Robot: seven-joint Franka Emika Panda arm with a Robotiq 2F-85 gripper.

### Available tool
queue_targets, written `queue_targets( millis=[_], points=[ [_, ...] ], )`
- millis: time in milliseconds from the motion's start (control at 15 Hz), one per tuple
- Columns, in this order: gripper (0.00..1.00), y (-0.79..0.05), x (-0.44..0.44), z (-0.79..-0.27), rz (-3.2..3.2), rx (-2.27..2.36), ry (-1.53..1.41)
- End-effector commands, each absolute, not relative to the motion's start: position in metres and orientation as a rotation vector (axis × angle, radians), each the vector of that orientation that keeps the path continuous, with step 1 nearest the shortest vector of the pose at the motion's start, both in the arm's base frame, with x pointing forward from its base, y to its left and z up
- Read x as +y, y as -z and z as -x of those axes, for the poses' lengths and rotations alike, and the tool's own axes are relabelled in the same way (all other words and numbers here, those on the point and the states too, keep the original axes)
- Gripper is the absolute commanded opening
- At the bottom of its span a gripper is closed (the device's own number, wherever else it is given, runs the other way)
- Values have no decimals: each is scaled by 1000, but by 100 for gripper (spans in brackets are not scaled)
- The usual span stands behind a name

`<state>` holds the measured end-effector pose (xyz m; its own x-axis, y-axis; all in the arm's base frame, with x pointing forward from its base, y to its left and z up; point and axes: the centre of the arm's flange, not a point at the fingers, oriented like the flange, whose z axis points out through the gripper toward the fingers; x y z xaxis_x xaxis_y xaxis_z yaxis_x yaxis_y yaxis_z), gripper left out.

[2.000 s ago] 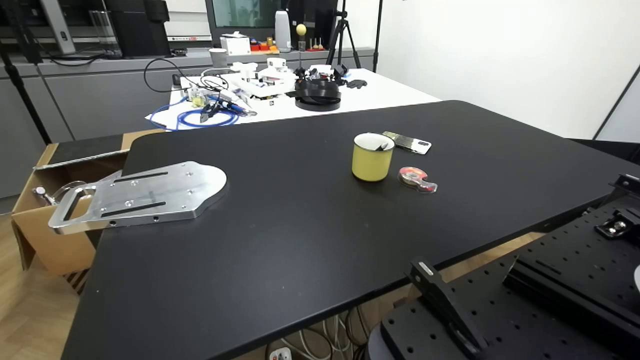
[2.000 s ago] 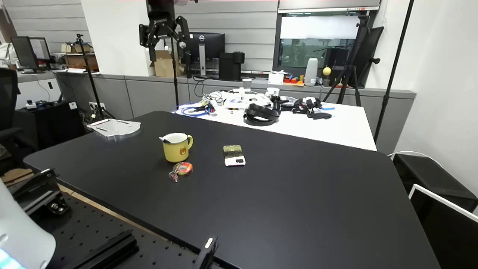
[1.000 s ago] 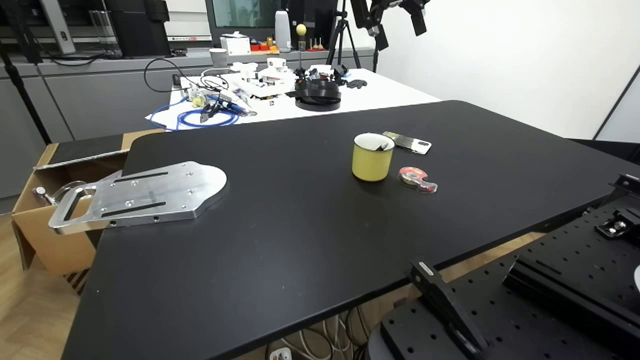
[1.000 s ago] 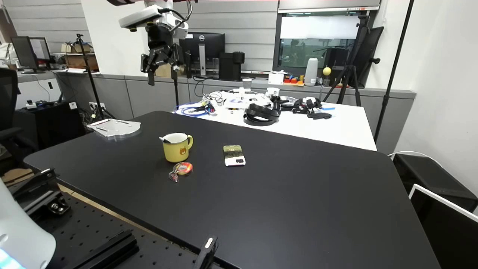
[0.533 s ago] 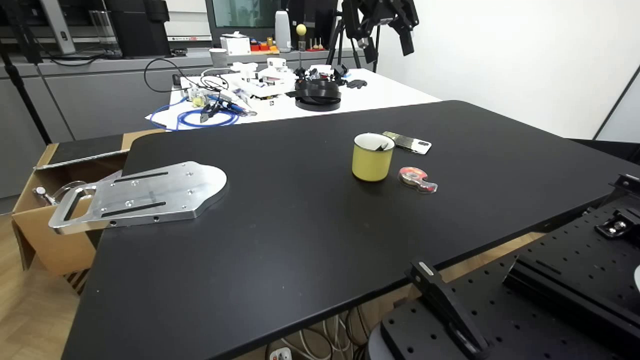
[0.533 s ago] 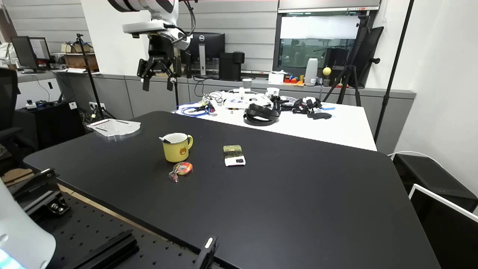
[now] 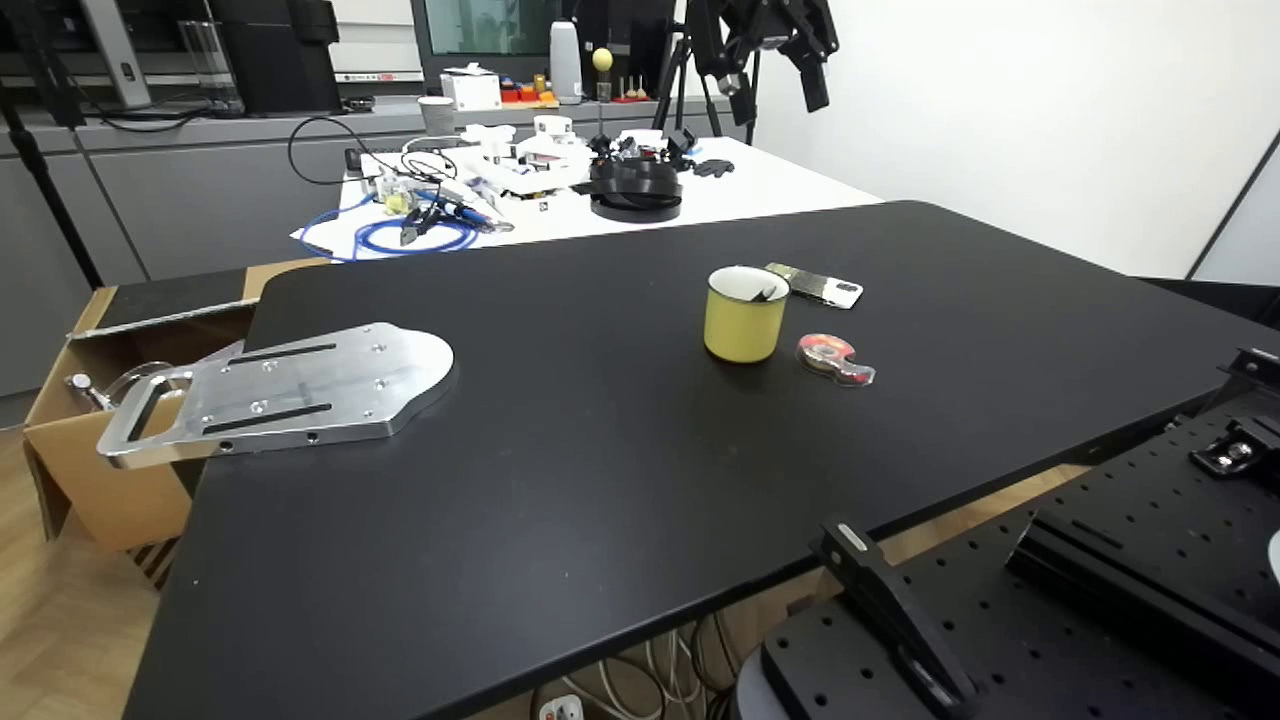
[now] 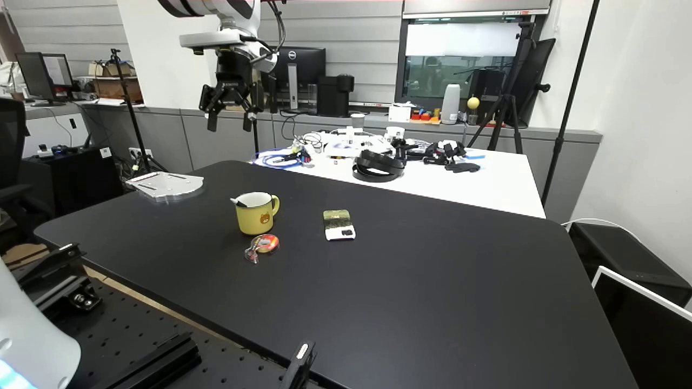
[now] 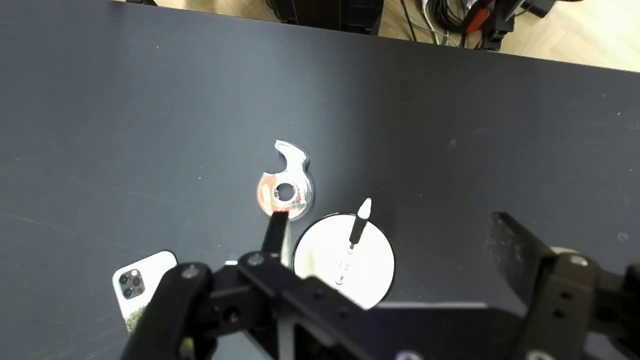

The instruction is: Put the pen on the counter

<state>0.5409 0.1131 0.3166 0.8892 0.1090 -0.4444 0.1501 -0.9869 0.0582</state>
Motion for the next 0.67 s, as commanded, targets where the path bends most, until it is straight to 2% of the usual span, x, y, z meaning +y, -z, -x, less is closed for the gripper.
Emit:
queue_targets(
  millis=[0, 600],
  points=[
    [100, -317, 113, -541, -2965, 205, 689],
    [100, -279, 107, -567, -2944, 189, 783]
  ],
)
